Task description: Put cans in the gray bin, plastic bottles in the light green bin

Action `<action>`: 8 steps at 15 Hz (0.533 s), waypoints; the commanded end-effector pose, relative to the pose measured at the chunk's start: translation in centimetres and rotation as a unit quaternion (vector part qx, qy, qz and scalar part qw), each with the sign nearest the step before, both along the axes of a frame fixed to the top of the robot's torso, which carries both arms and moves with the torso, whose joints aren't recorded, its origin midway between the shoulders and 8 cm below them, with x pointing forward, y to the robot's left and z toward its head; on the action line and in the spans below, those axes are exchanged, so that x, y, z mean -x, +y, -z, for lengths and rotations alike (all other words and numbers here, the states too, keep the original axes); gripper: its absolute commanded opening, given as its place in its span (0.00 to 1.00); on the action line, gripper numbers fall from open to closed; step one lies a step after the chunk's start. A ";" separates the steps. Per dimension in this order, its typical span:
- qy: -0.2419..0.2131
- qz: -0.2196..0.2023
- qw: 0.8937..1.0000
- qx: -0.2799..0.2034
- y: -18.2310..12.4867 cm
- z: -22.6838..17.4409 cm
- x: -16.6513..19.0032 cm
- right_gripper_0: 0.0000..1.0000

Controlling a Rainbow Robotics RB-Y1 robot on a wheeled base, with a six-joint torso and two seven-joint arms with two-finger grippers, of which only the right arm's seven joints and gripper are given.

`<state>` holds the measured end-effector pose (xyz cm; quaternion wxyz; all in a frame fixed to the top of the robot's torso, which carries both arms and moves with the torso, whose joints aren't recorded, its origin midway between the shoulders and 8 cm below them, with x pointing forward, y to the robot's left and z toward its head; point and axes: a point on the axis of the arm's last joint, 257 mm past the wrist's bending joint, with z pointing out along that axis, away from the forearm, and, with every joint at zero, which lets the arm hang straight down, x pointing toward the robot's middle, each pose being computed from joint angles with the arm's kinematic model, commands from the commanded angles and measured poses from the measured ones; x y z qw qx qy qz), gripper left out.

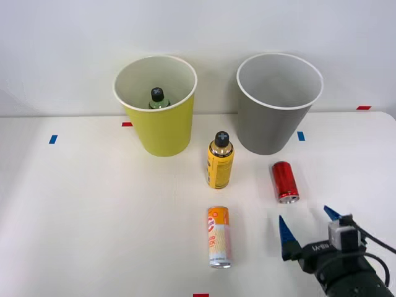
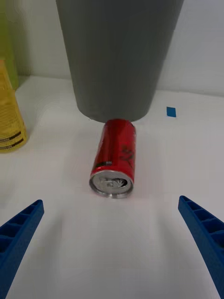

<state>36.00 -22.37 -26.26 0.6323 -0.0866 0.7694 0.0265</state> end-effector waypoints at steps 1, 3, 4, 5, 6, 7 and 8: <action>0.022 -0.010 0.999 -0.045 1.5 -1.3 -2.3 1.00; 0.060 -0.013 0.996 -0.058 2.1 -2.6 -3.2 1.00; 0.087 -0.010 0.995 -0.056 2.0 -3.1 -3.3 1.00; 0.115 -0.005 0.992 -0.047 1.7 -3.7 -3.2 1.00; 0.150 0.007 0.988 -0.038 1.2 -4.4 -3.0 1.00; 0.173 0.013 0.984 -0.035 1.1 -4.8 -3.1 1.00; 0.188 0.015 0.981 -0.033 1.2 -5.0 -3.5 1.00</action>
